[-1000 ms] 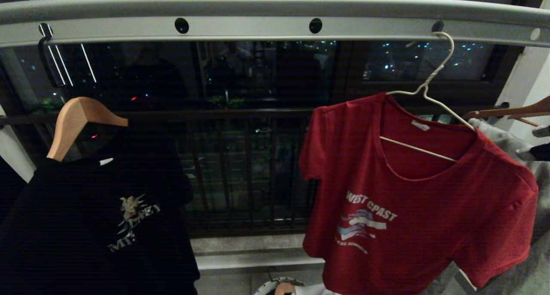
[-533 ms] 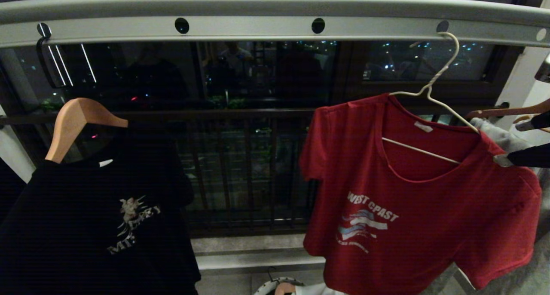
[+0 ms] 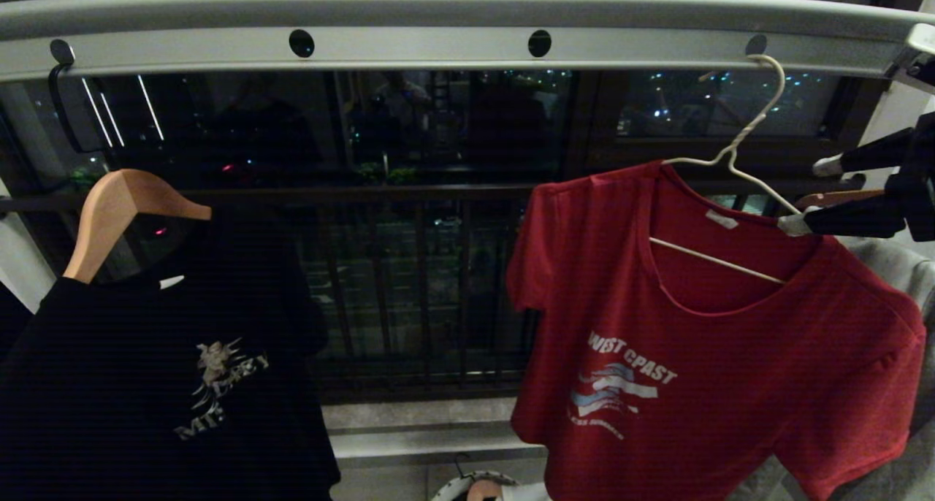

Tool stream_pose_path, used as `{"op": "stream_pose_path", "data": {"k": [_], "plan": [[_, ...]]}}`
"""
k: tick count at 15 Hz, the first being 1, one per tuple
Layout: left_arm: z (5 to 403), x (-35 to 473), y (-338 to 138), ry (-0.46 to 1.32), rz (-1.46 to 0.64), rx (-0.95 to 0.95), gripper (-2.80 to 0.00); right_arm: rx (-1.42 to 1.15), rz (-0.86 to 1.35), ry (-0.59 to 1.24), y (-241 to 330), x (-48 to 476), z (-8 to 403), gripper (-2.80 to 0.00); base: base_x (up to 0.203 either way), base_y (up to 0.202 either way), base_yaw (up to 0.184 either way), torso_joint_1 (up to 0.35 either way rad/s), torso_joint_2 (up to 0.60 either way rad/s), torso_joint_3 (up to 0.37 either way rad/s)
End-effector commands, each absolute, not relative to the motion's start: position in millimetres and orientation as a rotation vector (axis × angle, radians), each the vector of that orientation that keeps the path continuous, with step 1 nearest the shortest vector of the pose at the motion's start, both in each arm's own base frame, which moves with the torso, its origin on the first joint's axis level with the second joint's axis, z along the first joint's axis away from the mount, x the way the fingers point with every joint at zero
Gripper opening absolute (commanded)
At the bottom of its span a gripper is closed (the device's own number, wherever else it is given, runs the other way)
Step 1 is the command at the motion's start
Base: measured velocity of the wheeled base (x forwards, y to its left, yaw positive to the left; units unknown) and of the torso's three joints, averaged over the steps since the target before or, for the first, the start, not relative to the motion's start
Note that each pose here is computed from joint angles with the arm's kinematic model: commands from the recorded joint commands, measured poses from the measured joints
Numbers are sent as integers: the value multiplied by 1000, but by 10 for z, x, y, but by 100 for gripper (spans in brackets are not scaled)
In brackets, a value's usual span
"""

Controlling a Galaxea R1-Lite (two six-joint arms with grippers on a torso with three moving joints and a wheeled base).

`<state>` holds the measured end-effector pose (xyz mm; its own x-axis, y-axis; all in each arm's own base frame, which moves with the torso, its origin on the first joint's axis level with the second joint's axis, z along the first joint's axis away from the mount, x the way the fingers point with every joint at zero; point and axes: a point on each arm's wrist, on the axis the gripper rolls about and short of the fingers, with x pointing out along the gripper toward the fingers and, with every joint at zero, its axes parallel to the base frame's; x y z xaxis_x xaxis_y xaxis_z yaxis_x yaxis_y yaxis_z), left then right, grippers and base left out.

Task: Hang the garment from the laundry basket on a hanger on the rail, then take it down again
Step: Take the clothes off the clothes rack

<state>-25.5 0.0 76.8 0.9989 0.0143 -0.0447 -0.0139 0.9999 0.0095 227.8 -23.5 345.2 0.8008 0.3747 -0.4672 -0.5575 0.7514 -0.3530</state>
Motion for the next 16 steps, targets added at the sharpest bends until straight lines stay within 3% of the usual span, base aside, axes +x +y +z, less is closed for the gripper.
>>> {"op": "stream_pose_path", "data": {"k": [1,6,16], "plan": [[767,-257,0,43,14,9,-280,-481,557,377,-164,2456,3392,0,0,0,0,0,0,0],[767,-257,0,43,14,9,-280,-395,564,279,-4,2704,3429,0,0,0,0,0,0,0],[767,-257,0,43,15,9,-280,-300,542,253,-6,2868,3414,0,0,0,0,0,0,0]]}}
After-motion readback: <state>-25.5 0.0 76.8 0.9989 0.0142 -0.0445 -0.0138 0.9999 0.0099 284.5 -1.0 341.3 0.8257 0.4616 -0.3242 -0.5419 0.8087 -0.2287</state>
